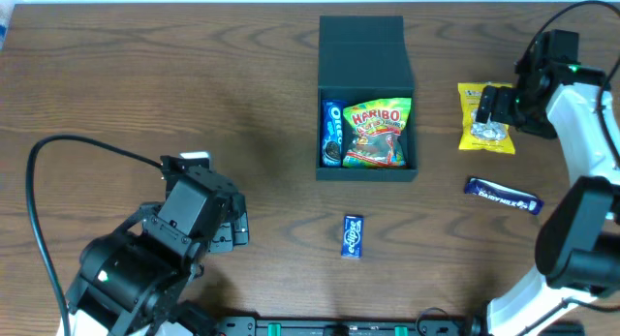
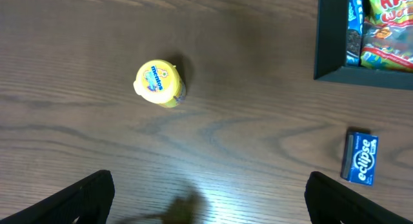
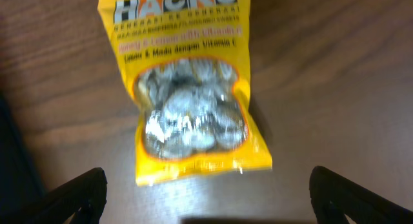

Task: Pack container
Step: 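Lower the right gripper onto the Hacks bag top and close it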

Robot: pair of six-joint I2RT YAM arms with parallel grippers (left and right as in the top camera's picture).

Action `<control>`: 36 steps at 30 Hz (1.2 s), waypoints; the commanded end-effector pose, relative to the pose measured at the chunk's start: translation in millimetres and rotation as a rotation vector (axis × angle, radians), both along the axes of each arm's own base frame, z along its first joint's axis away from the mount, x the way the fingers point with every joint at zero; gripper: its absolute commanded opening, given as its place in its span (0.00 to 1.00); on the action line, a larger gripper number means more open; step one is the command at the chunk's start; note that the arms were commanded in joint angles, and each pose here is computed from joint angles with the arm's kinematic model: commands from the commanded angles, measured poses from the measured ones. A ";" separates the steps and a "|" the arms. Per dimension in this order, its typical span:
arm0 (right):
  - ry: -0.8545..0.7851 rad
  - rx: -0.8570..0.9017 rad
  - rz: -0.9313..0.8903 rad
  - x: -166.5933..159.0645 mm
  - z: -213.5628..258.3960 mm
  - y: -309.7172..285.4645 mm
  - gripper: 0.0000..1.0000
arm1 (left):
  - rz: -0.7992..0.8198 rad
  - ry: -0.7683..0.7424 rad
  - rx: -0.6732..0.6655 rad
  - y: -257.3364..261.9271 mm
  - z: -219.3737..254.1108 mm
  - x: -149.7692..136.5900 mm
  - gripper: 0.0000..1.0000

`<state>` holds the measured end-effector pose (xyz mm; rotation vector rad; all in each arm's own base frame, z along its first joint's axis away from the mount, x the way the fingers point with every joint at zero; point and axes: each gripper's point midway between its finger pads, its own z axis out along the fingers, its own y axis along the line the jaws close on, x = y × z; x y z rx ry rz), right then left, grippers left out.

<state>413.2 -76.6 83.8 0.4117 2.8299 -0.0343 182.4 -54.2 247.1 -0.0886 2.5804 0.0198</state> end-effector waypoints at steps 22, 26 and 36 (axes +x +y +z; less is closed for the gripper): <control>-0.038 -0.004 0.061 36.2 -42.9 -3.6 0.99 | 0.005 0.000 0.034 5.2 -0.8 0.5 0.95; -0.063 0.001 0.080 44.9 -45.7 3.9 0.99 | 0.005 0.000 0.034 5.2 -0.8 0.5 0.95; -0.090 -0.006 0.115 55.8 -48.7 17.3 0.99 | 0.005 0.000 0.034 5.2 -0.8 0.5 0.95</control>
